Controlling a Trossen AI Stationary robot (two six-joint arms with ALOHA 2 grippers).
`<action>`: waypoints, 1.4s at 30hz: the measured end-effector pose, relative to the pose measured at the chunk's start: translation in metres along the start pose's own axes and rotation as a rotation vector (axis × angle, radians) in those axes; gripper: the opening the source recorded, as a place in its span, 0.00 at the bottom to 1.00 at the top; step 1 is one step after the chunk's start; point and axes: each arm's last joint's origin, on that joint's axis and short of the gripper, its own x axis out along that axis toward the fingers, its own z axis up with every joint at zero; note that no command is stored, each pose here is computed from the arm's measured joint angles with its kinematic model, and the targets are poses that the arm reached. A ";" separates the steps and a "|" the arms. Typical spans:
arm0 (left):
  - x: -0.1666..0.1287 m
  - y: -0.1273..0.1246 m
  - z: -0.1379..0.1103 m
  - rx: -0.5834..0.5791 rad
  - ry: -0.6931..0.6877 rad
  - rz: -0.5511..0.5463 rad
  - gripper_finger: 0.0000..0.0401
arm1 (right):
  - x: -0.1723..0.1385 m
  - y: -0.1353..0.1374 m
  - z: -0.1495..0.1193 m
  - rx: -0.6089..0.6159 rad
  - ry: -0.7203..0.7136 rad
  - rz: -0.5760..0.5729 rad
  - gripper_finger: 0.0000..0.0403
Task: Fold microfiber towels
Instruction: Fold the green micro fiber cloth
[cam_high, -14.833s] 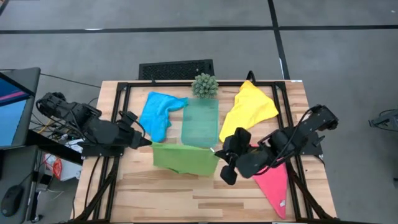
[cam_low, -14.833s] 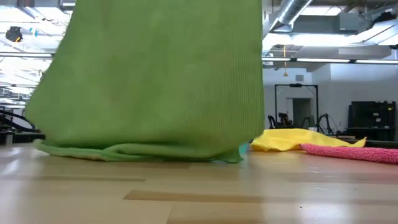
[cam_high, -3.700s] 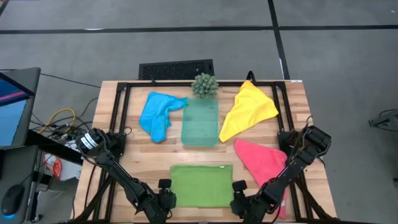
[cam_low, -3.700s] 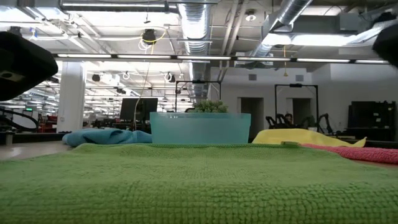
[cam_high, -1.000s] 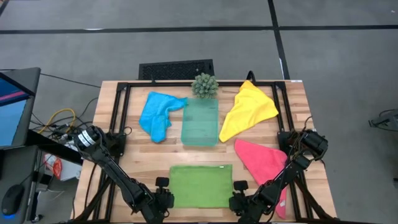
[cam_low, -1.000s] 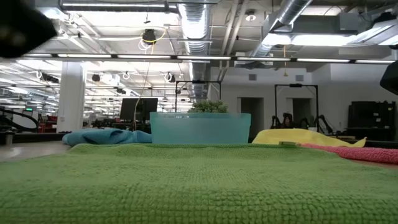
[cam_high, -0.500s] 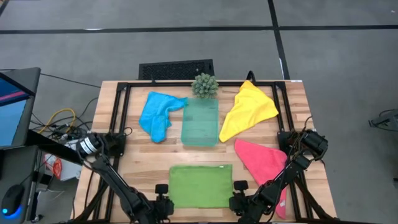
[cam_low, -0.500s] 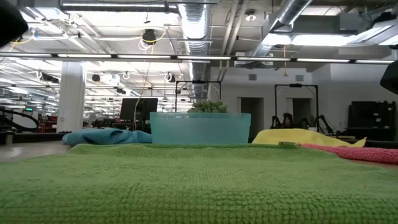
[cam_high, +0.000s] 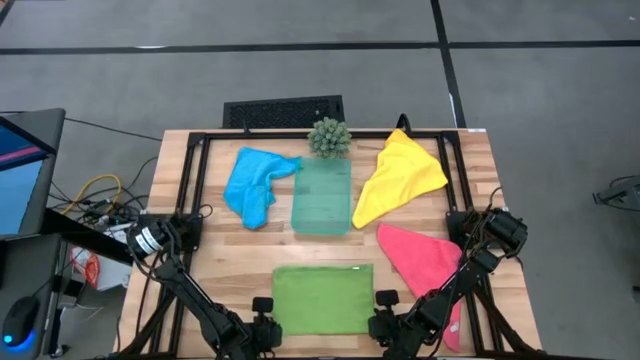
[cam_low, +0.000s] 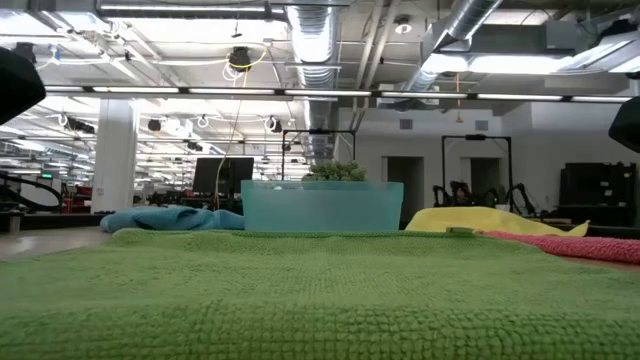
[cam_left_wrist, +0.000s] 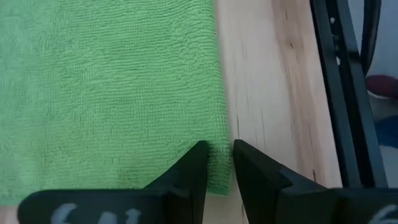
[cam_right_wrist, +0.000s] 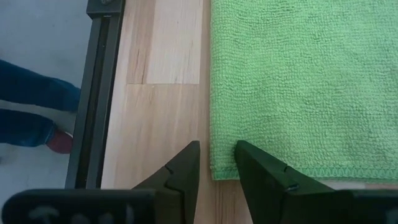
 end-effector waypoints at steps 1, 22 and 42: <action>0.000 0.000 0.000 0.013 0.002 0.002 0.18 | 0.000 0.000 0.000 0.000 0.000 0.000 0.33; 0.015 0.005 -0.004 0.055 0.061 0.025 0.07 | 0.000 -0.002 -0.001 -0.005 0.015 -0.014 0.08; -0.022 0.002 0.031 0.031 0.151 0.192 0.00 | -0.036 -0.016 0.012 0.037 0.018 -0.052 0.01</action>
